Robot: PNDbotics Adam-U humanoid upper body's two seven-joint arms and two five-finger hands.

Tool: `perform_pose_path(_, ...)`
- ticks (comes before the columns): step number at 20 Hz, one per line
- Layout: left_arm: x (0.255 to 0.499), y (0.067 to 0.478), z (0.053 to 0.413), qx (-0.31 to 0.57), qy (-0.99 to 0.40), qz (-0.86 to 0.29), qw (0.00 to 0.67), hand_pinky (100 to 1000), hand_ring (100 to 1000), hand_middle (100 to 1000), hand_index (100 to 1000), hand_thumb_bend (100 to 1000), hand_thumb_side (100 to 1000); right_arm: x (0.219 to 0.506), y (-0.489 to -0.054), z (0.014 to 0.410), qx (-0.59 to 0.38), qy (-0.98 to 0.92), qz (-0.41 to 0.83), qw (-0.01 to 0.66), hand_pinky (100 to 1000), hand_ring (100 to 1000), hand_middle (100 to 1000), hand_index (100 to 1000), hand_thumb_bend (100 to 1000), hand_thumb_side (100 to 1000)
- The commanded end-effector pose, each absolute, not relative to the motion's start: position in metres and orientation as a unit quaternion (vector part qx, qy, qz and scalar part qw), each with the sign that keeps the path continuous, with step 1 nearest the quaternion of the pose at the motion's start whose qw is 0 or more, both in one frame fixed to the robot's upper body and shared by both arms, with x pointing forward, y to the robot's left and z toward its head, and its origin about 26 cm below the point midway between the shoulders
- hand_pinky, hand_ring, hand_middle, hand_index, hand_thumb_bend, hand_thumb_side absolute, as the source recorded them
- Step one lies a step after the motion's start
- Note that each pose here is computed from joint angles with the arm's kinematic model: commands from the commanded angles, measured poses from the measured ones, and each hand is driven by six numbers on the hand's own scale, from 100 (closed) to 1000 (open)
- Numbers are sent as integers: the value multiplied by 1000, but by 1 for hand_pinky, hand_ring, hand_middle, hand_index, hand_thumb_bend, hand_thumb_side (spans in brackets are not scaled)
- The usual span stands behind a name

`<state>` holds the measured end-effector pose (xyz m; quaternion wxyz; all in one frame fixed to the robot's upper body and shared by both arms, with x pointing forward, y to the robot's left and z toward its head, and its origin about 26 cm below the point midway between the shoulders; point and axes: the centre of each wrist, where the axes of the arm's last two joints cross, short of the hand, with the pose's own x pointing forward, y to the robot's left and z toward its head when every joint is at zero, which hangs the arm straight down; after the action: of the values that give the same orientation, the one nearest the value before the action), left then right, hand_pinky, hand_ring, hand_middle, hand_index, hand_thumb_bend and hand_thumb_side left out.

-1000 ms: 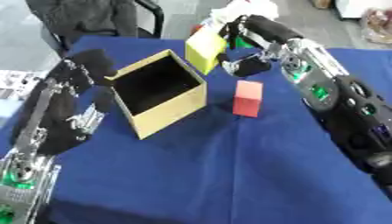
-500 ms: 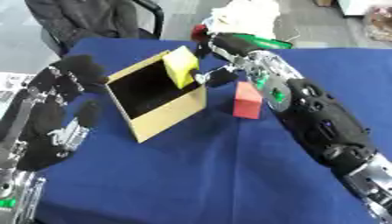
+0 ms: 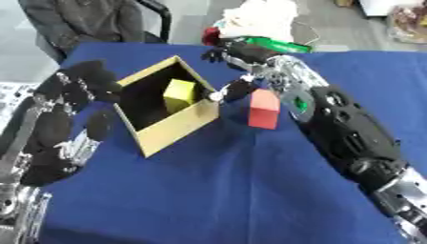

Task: Pick up objects on the table and place them in the box.

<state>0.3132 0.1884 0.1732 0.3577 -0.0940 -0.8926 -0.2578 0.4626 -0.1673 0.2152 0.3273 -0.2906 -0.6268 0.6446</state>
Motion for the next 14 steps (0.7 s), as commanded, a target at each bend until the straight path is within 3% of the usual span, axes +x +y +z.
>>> perform_pose_path(1, 312, 194, 178, -83, -896, -259, 350, 690, 722, 704, 856, 392, 477, 455, -173, 240, -289, -631, 651, 308, 812, 851, 836, 963, 492, 478)
perform_pose_path(2, 312, 195, 177, -83, -896, -258, 351, 690, 722, 705, 856, 393, 477, 453, -173, 240, -281, -624, 661, 308, 817, 858, 852, 969, 420, 542)
perform_pose_path(7, 311, 198, 175, -74, -895, -260, 356, 690, 723, 705, 857, 394, 479, 447, -172, 235, -251, -556, 737, 292, 853, 892, 931, 999, 497, 512)
perform_pose_path(8, 311, 198, 175, -74, -894, -261, 356, 690, 723, 705, 857, 393, 480, 448, -173, 233, -249, -538, 750, 292, 855, 893, 931, 999, 492, 436)
perform_pose_path(9, 311, 198, 174, -74, -894, -261, 357, 690, 723, 705, 857, 393, 481, 450, -176, 229, -244, -523, 761, 298, 856, 895, 937, 999, 506, 502)
perform_pose_path(14, 312, 198, 174, -74, -893, -262, 358, 689, 723, 705, 858, 393, 483, 464, -200, 217, -262, -491, 753, 350, 855, 900, 936, 995, 509, 502)
